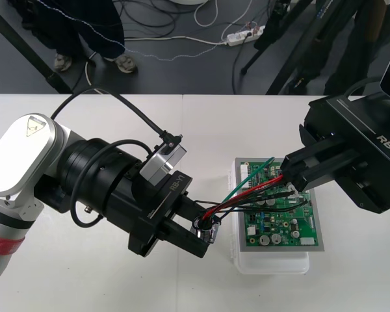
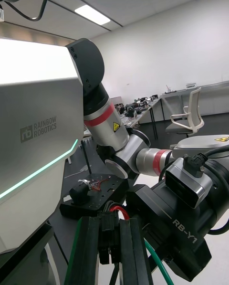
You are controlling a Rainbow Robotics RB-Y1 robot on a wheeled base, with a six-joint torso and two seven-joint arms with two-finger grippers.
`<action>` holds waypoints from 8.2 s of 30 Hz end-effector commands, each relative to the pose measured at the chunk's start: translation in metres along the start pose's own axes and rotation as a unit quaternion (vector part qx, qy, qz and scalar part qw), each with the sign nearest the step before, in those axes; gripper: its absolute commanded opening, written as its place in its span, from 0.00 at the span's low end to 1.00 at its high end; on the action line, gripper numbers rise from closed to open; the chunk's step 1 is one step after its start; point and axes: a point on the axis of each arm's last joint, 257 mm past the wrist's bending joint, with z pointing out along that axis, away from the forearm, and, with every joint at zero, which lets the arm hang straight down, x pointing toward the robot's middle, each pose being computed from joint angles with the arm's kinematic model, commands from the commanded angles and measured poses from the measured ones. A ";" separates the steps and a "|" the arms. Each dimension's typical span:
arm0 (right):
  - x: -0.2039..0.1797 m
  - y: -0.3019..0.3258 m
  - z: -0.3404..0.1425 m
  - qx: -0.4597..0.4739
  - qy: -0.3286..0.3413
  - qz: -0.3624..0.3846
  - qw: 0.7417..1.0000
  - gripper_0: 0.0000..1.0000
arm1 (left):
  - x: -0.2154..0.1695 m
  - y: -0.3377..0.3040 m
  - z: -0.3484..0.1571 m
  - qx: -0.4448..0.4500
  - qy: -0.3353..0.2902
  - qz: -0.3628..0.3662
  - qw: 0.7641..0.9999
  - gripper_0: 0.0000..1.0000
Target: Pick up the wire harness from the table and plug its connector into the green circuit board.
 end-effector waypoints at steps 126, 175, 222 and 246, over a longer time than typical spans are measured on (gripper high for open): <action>0.044 -0.046 0.015 0.153 -0.091 0.019 0.984 0.00 | -0.105 0.067 -0.030 -0.220 -0.176 0.132 0.950 1.00; 0.049 -0.051 0.015 0.155 -0.076 0.014 0.985 0.00 | -0.090 0.053 -0.020 -0.202 -0.170 0.127 0.956 0.58; 0.052 -0.051 0.016 0.156 -0.068 0.010 0.985 0.00 | -0.082 0.056 -0.024 -0.211 -0.155 0.132 0.956 0.00; 0.055 -0.051 0.014 0.156 -0.065 0.017 0.985 1.00 | -0.092 0.053 -0.032 -0.214 -0.169 0.153 0.950 0.00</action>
